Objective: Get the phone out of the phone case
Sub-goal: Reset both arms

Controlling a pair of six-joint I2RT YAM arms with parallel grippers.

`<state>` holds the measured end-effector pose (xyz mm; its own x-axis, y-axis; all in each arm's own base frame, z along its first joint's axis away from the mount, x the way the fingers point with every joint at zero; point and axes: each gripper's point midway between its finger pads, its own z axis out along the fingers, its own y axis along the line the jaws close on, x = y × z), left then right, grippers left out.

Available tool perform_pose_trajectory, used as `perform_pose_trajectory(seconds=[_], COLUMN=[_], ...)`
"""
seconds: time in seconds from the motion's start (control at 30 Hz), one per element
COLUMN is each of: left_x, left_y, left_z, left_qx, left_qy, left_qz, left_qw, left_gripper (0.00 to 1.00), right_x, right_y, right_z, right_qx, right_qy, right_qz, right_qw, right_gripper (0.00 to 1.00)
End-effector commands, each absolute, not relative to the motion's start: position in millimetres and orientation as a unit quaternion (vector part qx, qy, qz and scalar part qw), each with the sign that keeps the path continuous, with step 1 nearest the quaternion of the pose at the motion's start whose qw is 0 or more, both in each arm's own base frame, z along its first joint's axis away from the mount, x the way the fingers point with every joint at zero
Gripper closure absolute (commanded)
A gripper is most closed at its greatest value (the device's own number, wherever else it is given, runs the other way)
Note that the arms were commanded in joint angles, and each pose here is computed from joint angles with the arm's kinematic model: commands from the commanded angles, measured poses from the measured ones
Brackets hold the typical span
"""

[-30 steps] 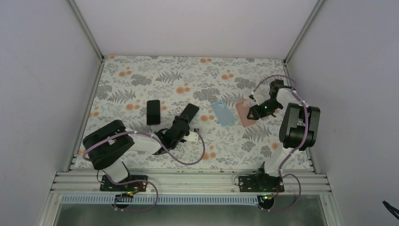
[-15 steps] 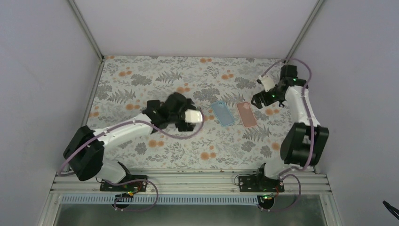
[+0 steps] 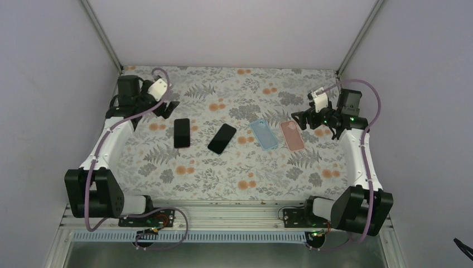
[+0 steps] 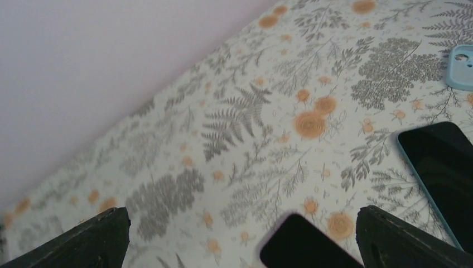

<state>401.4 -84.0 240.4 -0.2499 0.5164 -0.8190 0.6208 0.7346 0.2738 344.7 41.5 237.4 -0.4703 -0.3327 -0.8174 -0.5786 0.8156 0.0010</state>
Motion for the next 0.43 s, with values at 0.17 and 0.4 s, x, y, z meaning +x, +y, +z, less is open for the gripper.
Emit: perform_pose_trajectory(seconds=[0.17, 0.4], left_x=[382.4, 382.5], left_y=[-40.5, -23.7], left_z=[232.9, 215.4], left_qx=[0.275, 0.227], left_qy=[0.808, 0.824], left_qz=[-0.129, -0.133], left_qw=[0.504, 0.502], left_gripper=[0.00, 0.00], right_x=[354.5, 361.9], right_y=[41.6, 18.2], right_z=[222.8, 197.0], right_qx=[-0.255, -0.245], right_qy=[0.841, 0.865], right_qz=[0.150, 0.081], right_qw=[0.453, 0.430], right_gripper=[0.00, 0.00])
